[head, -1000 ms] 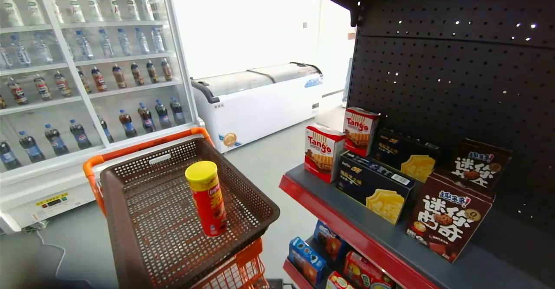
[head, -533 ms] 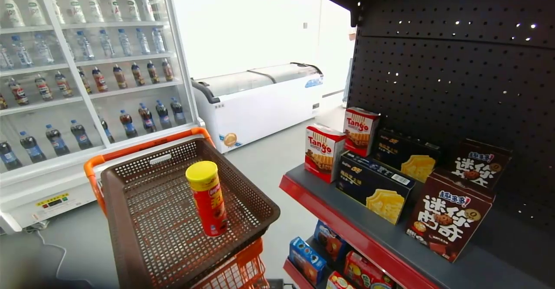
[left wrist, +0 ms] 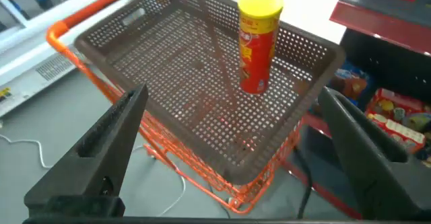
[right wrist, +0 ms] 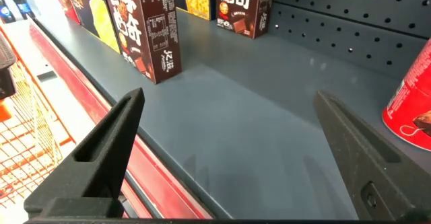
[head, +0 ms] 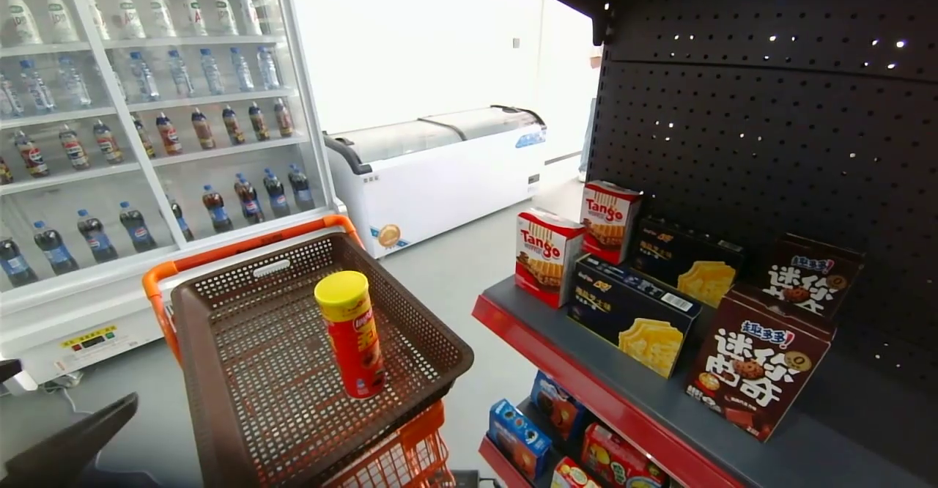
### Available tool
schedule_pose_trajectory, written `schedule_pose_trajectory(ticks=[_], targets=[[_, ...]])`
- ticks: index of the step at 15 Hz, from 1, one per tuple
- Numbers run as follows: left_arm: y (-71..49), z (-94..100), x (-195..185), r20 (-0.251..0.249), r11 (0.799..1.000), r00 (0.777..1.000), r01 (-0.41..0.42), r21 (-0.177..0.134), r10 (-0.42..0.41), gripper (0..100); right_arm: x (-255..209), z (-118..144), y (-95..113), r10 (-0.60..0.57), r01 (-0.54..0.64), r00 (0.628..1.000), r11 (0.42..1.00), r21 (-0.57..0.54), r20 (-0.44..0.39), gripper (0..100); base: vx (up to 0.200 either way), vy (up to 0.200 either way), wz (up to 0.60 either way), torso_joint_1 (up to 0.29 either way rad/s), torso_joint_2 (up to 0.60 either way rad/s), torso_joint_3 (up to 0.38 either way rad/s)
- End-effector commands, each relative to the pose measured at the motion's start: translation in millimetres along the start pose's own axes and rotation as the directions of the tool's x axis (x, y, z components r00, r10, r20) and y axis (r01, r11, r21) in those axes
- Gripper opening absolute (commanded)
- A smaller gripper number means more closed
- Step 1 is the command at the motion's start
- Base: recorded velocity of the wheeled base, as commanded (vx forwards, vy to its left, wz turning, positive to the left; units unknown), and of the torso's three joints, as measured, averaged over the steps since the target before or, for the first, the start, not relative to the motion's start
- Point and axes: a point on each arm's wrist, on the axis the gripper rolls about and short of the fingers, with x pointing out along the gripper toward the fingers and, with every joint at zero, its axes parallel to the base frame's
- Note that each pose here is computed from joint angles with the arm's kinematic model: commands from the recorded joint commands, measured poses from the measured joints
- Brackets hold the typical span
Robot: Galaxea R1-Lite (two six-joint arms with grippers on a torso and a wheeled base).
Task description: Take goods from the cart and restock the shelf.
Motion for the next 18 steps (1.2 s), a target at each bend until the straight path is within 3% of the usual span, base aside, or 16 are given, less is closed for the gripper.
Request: schedule_pose_trajectory(ticks=[1, 2, 5, 7, 18], targets=[[-3.5, 1.2, 52.7, -0.176, 0.996, 0.980, 0.093, 0.000, -0.092, 100, 0.0, 0.0, 0.0, 0.000, 0.000, 1.000, 1.000, 0.000, 0.000, 100, 0.000, 0.000, 0.00, 0.000, 0.00, 0.000], [-6.8, -8.0, 67.6, -0.204, 0.990, 0.969, 0.140, -0.005, -0.138, 100, 0.0, 0.0, 0.0, 0.000, 0.000, 1.000, 1.000, 0.000, 0.000, 100, 0.000, 0.000, 0.00, 0.000, 0.00, 0.000], [-10.9, -13.8, 114.0, -0.224, 0.987, 0.962, 0.158, -0.001, -0.154, 100, 0.1, 0.0, 0.0, 0.000, 0.000, 1.000, 1.000, 0.000, -0.001, 100, 0.000, 0.000, 0.00, 0.000, 0.00, 0.000], [-11.2, -20.9, 144.2, -0.182, 0.989, 0.973, 0.147, -0.001, -0.145, 100, 0.0, 0.0, 0.0, 0.000, 0.000, 1.000, 1.000, 0.000, 0.000, 100, 0.000, 0.000, 0.00, 0.000, 0.00, 0.000], [-27.2, -75.8, 241.1, -0.124, 0.984, 0.977, 0.177, 0.026, -0.173, 100, 0.1, 0.0, 0.0, 0.000, 0.000, 1.000, 1.000, 0.000, -0.001, 100, 0.000, 0.000, 0.00, 0.000, 0.00, 0.000]])
